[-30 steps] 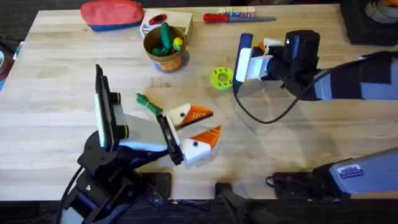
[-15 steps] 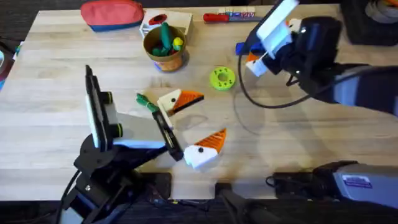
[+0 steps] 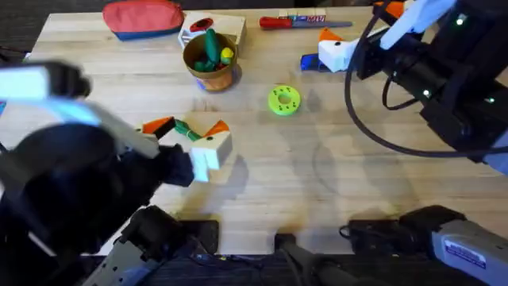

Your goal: Pick up the gripper from the table and insert it into the empty holder that is missing its gripper. Then pick up a screw, insert it into the mounting hole, and use the screwdriver to tighten it. Finally, clean up the table by picking up the vegetable and placing it into the bucket.

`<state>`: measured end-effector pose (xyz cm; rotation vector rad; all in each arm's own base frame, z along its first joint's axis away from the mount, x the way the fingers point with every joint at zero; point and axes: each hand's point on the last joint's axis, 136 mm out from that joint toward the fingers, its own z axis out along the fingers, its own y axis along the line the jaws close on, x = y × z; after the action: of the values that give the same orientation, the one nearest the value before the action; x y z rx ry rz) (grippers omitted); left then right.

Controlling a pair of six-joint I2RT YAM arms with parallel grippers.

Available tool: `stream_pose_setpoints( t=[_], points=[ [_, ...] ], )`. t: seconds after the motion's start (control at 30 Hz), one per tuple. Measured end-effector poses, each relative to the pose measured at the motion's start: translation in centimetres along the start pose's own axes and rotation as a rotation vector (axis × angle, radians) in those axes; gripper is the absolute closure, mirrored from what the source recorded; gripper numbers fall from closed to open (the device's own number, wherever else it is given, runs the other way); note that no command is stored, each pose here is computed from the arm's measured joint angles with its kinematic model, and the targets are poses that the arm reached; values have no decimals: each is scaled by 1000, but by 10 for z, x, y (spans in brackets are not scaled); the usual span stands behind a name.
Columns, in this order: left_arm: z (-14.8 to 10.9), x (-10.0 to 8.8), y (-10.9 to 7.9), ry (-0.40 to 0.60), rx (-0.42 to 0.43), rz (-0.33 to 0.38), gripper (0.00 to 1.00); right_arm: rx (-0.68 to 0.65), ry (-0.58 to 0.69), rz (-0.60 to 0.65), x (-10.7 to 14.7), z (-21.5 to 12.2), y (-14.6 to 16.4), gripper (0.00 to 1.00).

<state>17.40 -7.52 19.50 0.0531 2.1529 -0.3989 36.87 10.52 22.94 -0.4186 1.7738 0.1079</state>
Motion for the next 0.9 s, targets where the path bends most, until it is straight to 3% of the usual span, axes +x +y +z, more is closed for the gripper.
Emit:
stream_pose_setpoints(
  t=[0.13, 0.27, 0.37, 0.43, 0.67, 0.8, 0.9],
  points=[
    [20, 1, 4, 179, -122, 11, 6, -41, -9, 71, -3, -1, 10, 9],
    [42, -5, -11, 295, -128, 12, 6, -65, -9, 118, -4, -1, 17, 10],
    [53, 5, -7, 389, -181, -16, 6, -87, -10, 132, -5, -2, 24, 9],
    [59, 16, 5, 449, -252, -109, 6, -101, -11, 135, -6, -2, 30, 10],
    [84, 45, 74, 603, -528, -539, 6, -156, -14, 135, -9, -3, 50, 10],
    [95, 57, 100, 642, -613, -683, 6, -170, -15, 133, -9, -4, 55, 10],
    [109, 63, 105, 661, -615, -732, 6, -171, -15, 134, -9, -4, 55, 10]
  ],
)
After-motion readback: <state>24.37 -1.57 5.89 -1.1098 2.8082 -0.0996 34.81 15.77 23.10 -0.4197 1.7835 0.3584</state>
